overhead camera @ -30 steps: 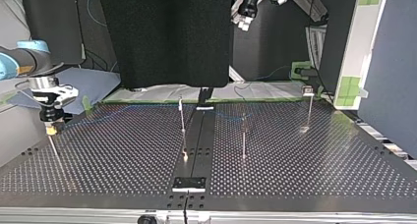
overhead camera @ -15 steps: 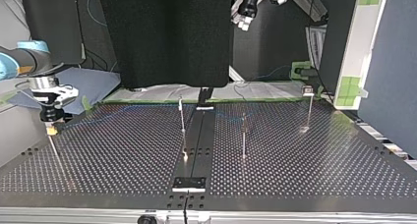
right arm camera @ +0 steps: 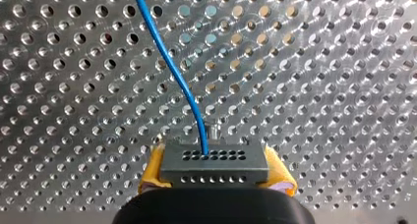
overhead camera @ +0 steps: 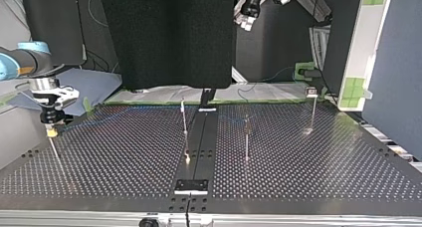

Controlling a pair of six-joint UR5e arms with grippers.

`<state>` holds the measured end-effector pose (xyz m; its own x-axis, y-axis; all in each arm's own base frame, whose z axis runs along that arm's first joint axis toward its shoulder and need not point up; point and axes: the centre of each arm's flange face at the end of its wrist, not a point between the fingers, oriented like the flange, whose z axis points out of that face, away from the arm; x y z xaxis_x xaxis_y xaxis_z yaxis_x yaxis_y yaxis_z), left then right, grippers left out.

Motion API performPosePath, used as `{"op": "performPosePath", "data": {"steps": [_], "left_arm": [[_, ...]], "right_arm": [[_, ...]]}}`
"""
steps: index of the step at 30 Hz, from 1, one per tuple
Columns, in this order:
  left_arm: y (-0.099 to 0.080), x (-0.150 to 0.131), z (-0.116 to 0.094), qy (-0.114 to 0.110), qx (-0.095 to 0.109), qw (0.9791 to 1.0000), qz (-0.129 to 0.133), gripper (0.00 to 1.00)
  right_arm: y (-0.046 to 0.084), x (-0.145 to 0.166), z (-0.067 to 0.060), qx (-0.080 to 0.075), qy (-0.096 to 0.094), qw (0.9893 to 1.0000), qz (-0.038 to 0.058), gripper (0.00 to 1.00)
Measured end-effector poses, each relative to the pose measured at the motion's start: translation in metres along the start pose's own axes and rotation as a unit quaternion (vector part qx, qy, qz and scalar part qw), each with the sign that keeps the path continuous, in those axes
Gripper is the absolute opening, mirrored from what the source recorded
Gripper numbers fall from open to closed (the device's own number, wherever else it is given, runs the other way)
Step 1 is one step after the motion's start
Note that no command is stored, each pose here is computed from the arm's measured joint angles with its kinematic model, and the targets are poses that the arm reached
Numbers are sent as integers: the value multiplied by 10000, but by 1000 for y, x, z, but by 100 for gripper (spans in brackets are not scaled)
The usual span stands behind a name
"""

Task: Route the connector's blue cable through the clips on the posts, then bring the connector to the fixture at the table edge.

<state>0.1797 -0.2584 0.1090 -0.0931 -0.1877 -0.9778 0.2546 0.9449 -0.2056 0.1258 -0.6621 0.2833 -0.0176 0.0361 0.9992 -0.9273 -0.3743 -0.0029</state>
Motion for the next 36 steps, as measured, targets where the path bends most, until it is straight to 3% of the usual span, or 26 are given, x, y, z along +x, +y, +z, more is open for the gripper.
{"op": "performPosePath", "data": {"steps": [19, 27, 29, 30, 32, 36], "left_arm": [[0, 0, 0, -3, 2, 10000, -4, 100], [0, 0, 0, -5, 4, 10000, -5, 100], [0, 0, 0, -6, 3, 10000, -5, 100], [0, 0, 0, -7, 2, 10000, -5, 100], [0, 0, 0, -8, 0, 10000, -4, 100], [0, 0, 1, -11, -6, 10000, -5, 100]], "right_arm": [[-4, -3, 3, 64, 32, 10000, -11, 0], [-5, -3, 2, 66, 10, 10000, 2, 22], [-11, -1, 0, 205, -82, 9997, 83, 36], [-11, -1, 0, 207, -83, 9997, 83, 36], [-11, -2, 0, 204, -88, 9997, 86, 51], [-11, -3, 0, 203, -98, 9997, 91, 60]]}}
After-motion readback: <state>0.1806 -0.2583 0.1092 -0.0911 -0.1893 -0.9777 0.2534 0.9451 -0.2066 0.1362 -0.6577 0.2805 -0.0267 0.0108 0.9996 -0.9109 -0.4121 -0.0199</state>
